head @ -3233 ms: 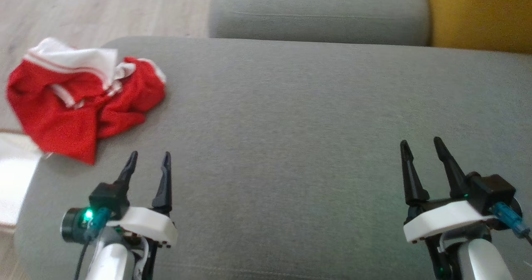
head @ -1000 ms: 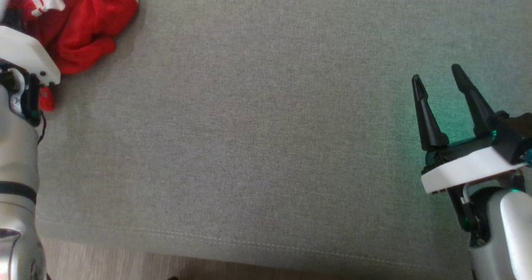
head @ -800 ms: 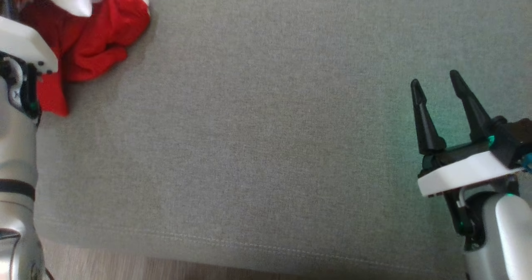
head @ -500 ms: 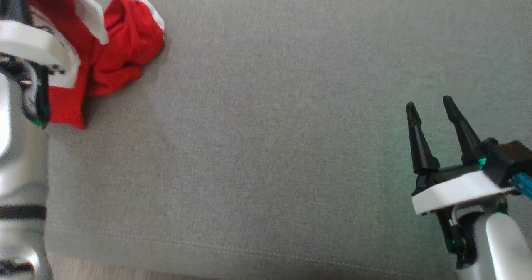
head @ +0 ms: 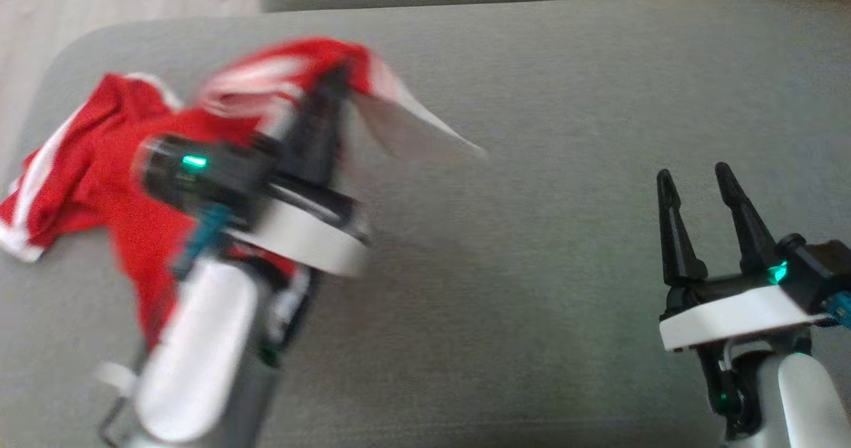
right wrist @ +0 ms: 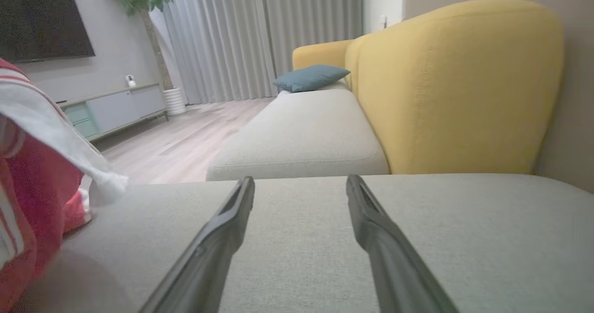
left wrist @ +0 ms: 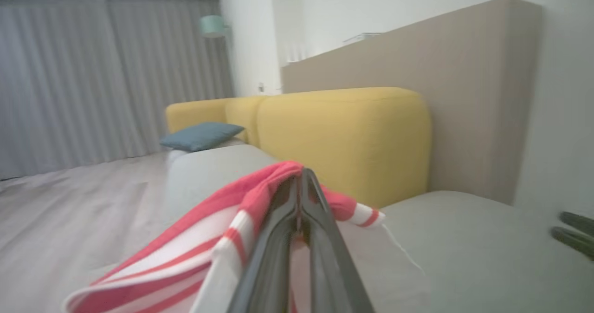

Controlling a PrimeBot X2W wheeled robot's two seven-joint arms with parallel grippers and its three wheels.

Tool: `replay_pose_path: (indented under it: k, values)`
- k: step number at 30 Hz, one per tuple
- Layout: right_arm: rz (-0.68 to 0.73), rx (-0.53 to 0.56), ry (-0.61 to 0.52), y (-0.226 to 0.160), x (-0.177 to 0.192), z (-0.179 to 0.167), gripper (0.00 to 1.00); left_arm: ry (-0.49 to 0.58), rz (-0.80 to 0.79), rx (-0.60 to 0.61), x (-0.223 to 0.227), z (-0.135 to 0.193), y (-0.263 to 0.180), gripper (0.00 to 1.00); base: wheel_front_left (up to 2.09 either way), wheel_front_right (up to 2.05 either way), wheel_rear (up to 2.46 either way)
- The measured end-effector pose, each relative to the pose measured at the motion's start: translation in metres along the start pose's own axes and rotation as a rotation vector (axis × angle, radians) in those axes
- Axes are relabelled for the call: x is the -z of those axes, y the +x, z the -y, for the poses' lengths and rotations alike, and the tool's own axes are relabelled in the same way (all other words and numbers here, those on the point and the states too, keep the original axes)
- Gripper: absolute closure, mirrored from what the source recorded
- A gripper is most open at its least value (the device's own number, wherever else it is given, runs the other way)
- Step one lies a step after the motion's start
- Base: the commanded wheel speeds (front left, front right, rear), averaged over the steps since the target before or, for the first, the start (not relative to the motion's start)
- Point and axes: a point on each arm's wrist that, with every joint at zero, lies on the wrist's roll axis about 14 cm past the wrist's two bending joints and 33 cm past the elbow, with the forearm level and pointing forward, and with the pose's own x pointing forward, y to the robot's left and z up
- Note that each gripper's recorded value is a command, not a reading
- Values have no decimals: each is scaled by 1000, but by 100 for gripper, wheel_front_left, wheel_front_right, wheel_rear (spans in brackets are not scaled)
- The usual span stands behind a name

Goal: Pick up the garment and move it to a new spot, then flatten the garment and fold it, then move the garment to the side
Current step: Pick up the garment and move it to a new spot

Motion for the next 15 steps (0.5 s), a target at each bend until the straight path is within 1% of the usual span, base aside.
replay_pose_path:
  k: [4, 8, 11, 15]
  values:
    - [21, 73, -1, -15, -8, 22, 0, -118, -6, 217, 5, 81, 10, 100, 0, 0, 0]
    - [45, 155, 15, -33, -14, 46, 0, -183, -22, 433, 15, 153, 11, 100, 0, 0, 0]
    - [42, 216, 26, -47, -12, 62, 0, -222, -1, 552, 15, 190, 20, 100, 0, 0, 0]
    - [31, 293, 39, -62, -5, 83, 0, -264, 51, 653, 10, 226, 39, 100, 0, 0, 0]
